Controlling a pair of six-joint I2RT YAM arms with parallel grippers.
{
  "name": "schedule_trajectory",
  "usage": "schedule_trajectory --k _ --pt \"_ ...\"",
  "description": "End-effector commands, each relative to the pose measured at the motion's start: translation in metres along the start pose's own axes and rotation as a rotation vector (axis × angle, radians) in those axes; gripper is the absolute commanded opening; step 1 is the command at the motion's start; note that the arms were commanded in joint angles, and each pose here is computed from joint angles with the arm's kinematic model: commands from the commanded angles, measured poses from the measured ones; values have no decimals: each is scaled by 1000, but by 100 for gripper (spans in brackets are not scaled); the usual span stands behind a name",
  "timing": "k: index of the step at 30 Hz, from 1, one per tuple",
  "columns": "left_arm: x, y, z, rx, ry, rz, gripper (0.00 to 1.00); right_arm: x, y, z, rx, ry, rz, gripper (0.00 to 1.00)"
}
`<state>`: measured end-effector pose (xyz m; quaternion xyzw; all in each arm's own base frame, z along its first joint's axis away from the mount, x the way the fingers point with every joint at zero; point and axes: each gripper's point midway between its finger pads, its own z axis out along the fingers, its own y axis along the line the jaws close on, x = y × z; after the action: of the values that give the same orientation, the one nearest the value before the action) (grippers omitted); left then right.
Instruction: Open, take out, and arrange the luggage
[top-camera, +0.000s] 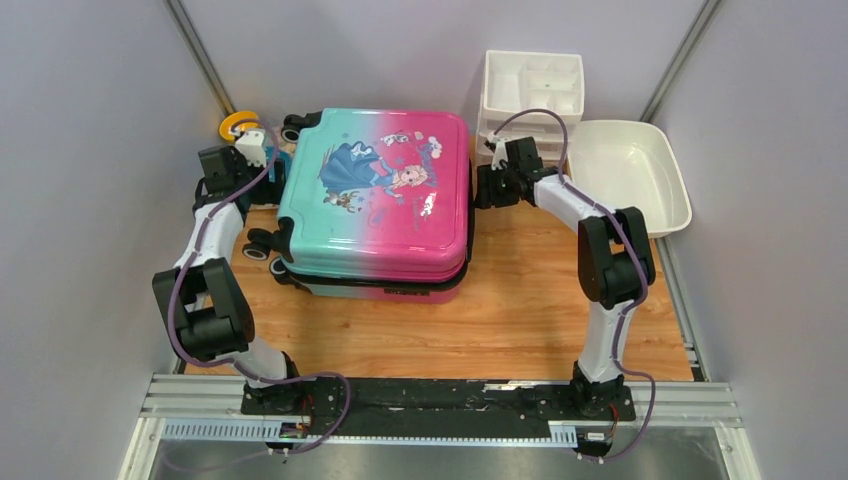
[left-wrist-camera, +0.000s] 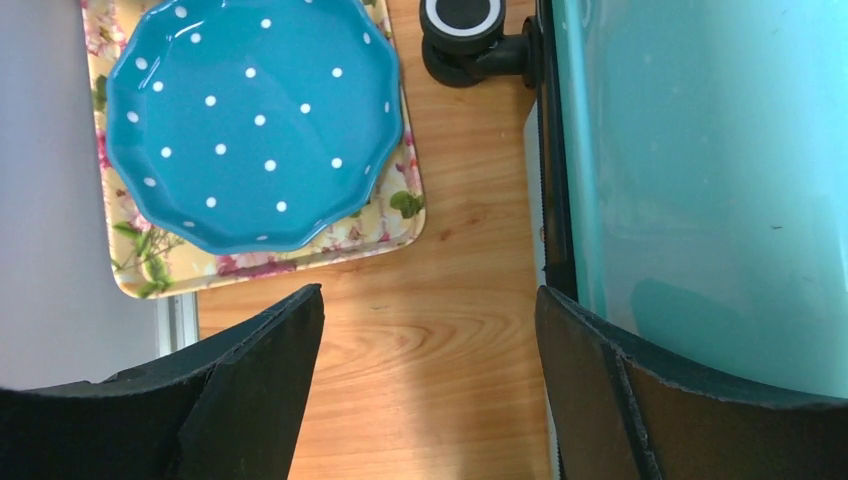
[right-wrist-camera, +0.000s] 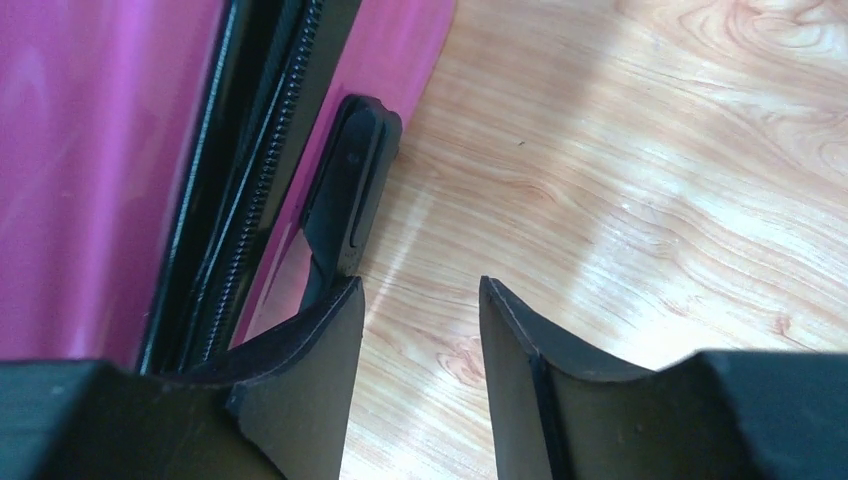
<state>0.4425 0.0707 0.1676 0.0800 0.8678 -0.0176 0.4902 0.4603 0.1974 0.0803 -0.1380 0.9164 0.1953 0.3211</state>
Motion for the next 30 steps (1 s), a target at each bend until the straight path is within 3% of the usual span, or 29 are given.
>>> schedule_trajectory --k 1,4,9,17,22,30 --pt "-30 -35 -14 109 -44 -75 87 -66 64 -51 -229 -191 -26 52" --pt "-36 -27 -35 78 -47 -106 91 -44 65 -85 -246 -158 -5 55" --pt "-52 3 -83 78 -39 -272 92 2 77 -134 -275 -118 -61 64" --pt "-33 -35 -164 244 -27 -363 92 80 97 -181 -372 -35 -80 73" --pt "7 -78 -189 353 30 -493 89 113 117 -187 -423 4 -114 73" --pt "63 -126 -198 394 77 -705 83 153 136 -148 -420 44 -145 71"
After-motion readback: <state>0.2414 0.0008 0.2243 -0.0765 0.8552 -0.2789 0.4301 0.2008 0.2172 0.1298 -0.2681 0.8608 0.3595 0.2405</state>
